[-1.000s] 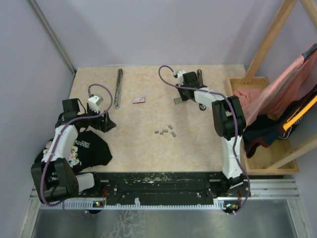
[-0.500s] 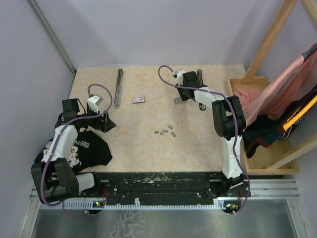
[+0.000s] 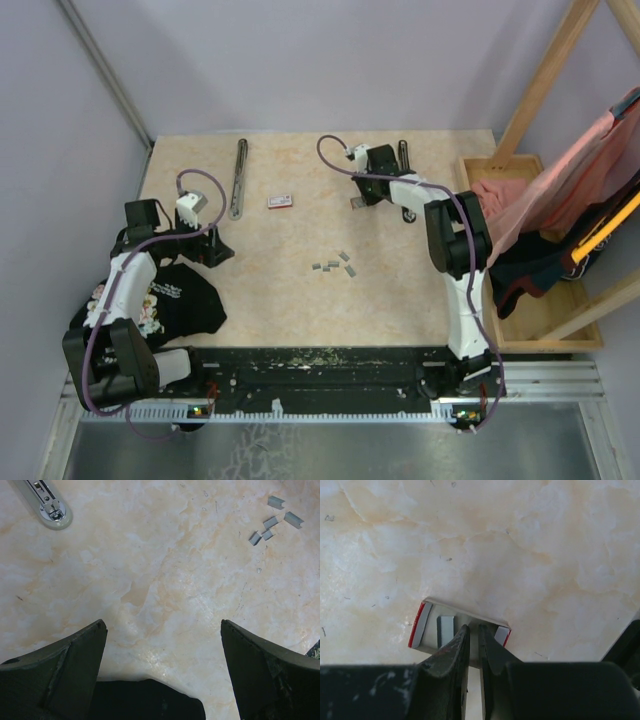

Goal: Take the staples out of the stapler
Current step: Adjust the staple in the staple box.

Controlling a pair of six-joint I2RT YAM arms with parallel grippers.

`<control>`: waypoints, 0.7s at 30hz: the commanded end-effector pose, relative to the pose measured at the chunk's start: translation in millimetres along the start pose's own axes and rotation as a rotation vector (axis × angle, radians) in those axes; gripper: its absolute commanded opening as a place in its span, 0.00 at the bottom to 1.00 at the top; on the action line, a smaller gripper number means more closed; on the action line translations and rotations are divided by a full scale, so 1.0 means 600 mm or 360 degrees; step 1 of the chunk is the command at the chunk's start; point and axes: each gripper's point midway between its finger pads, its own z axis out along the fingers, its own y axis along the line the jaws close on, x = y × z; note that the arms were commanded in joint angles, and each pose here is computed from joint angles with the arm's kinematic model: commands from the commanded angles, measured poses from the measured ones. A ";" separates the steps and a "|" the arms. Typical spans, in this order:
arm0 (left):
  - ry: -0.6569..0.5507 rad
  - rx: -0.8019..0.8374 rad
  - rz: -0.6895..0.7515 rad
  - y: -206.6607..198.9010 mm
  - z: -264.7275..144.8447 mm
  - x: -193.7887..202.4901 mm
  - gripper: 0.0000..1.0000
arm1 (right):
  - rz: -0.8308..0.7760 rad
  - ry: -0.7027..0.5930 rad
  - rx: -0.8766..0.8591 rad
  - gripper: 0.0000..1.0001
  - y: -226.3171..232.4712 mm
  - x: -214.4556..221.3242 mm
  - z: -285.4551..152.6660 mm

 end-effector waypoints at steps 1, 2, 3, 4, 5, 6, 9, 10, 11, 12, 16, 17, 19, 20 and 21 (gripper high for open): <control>-0.0046 0.0017 0.0055 0.002 -0.005 -0.021 1.00 | -0.0022 -0.0060 -0.0016 0.13 -0.001 -0.032 -0.002; -0.0045 0.0016 0.0052 0.003 -0.005 -0.020 1.00 | -0.0025 -0.0055 -0.0020 0.13 0.000 -0.029 -0.001; -0.0046 0.0015 0.0051 0.003 -0.006 -0.020 1.00 | -0.0024 -0.0053 -0.0025 0.13 0.001 -0.029 -0.001; -0.0046 0.0015 0.0051 0.003 -0.006 -0.020 1.00 | -0.0025 -0.0054 -0.0033 0.13 0.002 -0.029 -0.002; -0.0046 0.0016 0.0051 0.003 -0.006 -0.020 1.00 | -0.0024 -0.0049 -0.0040 0.13 0.004 -0.028 -0.001; -0.0048 0.0013 0.0051 0.004 -0.006 -0.021 1.00 | -0.0024 -0.0047 -0.0051 0.14 0.006 -0.028 -0.001; -0.0049 0.0015 0.0049 0.004 -0.006 -0.020 1.00 | -0.0024 -0.0038 -0.0074 0.19 0.010 -0.026 -0.001; -0.0049 0.0015 0.0048 0.004 -0.006 -0.020 1.00 | -0.0027 -0.0038 -0.0084 0.20 0.013 -0.026 -0.002; -0.0049 0.0015 0.0047 0.004 -0.006 -0.020 1.00 | -0.0027 -0.0035 -0.0090 0.22 0.014 -0.026 -0.001; -0.0050 0.0013 0.0049 0.004 -0.007 -0.020 1.00 | -0.0027 -0.0033 -0.0096 0.23 0.015 -0.025 -0.001; -0.0049 0.0014 0.0043 0.005 -0.007 -0.020 1.00 | -0.0036 -0.0024 -0.0124 0.28 0.018 -0.025 -0.001; -0.0049 0.0015 0.0044 0.005 -0.007 -0.020 1.00 | -0.0039 -0.0019 -0.0134 0.29 0.020 -0.024 -0.001; -0.0052 0.0015 0.0045 0.004 -0.007 -0.021 1.00 | -0.0041 -0.0017 -0.0150 0.32 0.023 -0.024 -0.001; -0.0053 0.0014 0.0045 0.005 -0.008 -0.022 1.00 | -0.0044 -0.0015 -0.0156 0.33 0.024 -0.023 0.000; -0.0051 0.0015 0.0040 0.005 -0.007 -0.020 1.00 | -0.0040 -0.0011 -0.0157 0.34 0.024 -0.022 0.000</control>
